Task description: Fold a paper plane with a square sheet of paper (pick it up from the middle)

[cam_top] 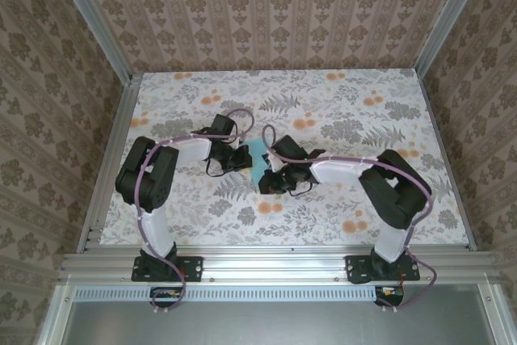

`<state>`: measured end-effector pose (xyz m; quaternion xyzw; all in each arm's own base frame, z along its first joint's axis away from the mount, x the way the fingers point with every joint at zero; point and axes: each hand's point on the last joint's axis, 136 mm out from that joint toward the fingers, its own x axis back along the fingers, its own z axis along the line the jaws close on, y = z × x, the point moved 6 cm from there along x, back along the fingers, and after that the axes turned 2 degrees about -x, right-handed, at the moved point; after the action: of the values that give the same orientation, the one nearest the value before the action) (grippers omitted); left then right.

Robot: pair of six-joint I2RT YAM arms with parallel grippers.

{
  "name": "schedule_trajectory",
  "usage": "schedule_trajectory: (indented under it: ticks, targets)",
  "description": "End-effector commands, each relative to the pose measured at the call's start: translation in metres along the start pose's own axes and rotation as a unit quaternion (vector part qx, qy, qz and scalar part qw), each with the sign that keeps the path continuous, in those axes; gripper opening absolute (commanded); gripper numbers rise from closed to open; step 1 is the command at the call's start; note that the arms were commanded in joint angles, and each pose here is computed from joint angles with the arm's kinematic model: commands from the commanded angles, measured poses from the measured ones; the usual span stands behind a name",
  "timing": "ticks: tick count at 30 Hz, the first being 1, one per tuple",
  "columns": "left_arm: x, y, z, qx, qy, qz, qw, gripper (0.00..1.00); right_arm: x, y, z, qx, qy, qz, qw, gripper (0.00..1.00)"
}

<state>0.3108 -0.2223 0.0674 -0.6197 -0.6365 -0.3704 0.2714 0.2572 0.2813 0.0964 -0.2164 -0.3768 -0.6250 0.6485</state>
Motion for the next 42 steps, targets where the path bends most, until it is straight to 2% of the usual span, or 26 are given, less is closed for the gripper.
schedule_trajectory:
  ticks: [1, 14, 21, 32, 35, 39, 42]
  targets:
    - [-0.010, -0.009, 0.025, 0.018, 0.058, 0.013, 0.998, 0.00, 0.020, 0.023, -0.009, -0.023, -0.038, -0.077, 0.996, 0.14]
    - [-0.005, -0.006, 0.021, 0.011, 0.058, 0.011, 0.998, 0.00, -0.012, 0.063, -0.015, -0.054, -0.015, -0.065, 0.996, 0.14]
    - [-0.003, -0.005, 0.019, 0.010, 0.059, 0.010, 0.998, 0.00, -0.025, 0.064, -0.025, -0.075, -0.022, -0.055, 0.995, 0.13]
    - [0.001, -0.002, 0.016, 0.010, 0.062, 0.003, 0.998, 0.00, -0.038, 0.049, -0.051, -0.120, -0.081, -0.025, 0.989, 0.12]
    - [0.014, 0.003, 0.009, 0.003, 0.068, -0.013, 0.998, 0.10, -0.040, 0.043, -0.059, -0.135, -0.100, -0.014, 0.986, 0.12]
    - [0.043, 0.015, -0.006, -0.006, 0.074, -0.068, 0.995, 0.24, -0.042, 0.034, -0.067, -0.147, -0.121, 0.002, 0.982, 0.11]
    - [0.057, 0.015, -0.016, -0.010, 0.057, -0.093, 0.994, 0.24, -0.042, 0.031, -0.070, -0.153, -0.126, 0.006, 0.980, 0.11]
